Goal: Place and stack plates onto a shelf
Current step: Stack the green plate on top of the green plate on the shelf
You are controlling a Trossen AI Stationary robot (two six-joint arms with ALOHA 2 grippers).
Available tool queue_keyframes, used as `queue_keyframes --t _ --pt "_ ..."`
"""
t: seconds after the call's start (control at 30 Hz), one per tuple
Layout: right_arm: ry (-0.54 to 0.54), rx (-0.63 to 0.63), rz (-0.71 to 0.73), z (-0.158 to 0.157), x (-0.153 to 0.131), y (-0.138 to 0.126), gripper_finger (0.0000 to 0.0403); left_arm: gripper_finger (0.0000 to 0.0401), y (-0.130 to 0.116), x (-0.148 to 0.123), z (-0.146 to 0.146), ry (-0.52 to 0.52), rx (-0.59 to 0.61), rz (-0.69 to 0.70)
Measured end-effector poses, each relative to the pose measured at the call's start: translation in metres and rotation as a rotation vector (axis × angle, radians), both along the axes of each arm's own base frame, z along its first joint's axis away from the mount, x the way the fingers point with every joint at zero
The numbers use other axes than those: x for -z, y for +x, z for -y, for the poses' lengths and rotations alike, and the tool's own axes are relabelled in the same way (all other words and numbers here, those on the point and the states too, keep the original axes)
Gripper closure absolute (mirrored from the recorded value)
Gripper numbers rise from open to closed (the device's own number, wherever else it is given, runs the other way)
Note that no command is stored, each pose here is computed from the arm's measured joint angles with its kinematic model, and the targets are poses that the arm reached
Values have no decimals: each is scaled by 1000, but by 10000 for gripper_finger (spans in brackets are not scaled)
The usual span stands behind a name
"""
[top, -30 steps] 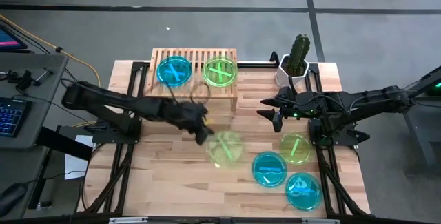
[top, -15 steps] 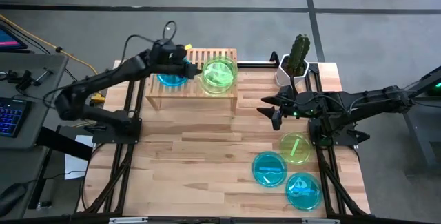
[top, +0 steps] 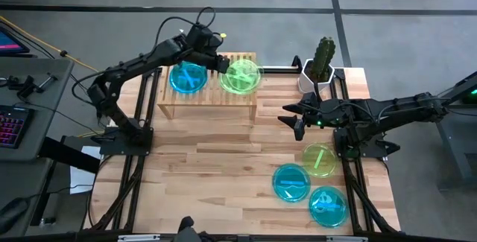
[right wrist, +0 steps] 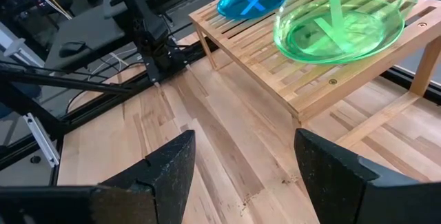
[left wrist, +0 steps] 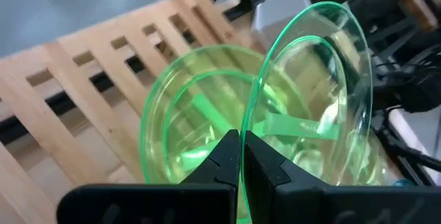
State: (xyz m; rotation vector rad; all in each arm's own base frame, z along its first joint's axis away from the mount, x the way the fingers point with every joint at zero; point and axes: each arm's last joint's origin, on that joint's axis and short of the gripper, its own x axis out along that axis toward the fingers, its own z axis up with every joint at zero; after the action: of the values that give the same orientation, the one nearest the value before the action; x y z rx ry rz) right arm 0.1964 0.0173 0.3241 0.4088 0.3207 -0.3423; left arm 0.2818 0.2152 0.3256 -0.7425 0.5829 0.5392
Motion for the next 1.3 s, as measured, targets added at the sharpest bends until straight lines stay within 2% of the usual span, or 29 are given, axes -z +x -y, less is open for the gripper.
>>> queue_keyframes --t 0.13,0.53,0.63,1.0,1.3 --pt "0 0 0 0 0 0 172 401 -3 2 -6 -16 -27 -8" --pt "0 0 0 0 0 0 172 398 -8 9 -4 -13 17 -90" --pt "5 2 1 0 0 0 172 393 -9 10 -4 6 -7 -113" --pt "15 7 4 0 0 0 172 364 -8 10 -3 15 -12 -121" --pt "14 7 4 0 0 0 172 325 -8 10 -4 23 -7 -120"
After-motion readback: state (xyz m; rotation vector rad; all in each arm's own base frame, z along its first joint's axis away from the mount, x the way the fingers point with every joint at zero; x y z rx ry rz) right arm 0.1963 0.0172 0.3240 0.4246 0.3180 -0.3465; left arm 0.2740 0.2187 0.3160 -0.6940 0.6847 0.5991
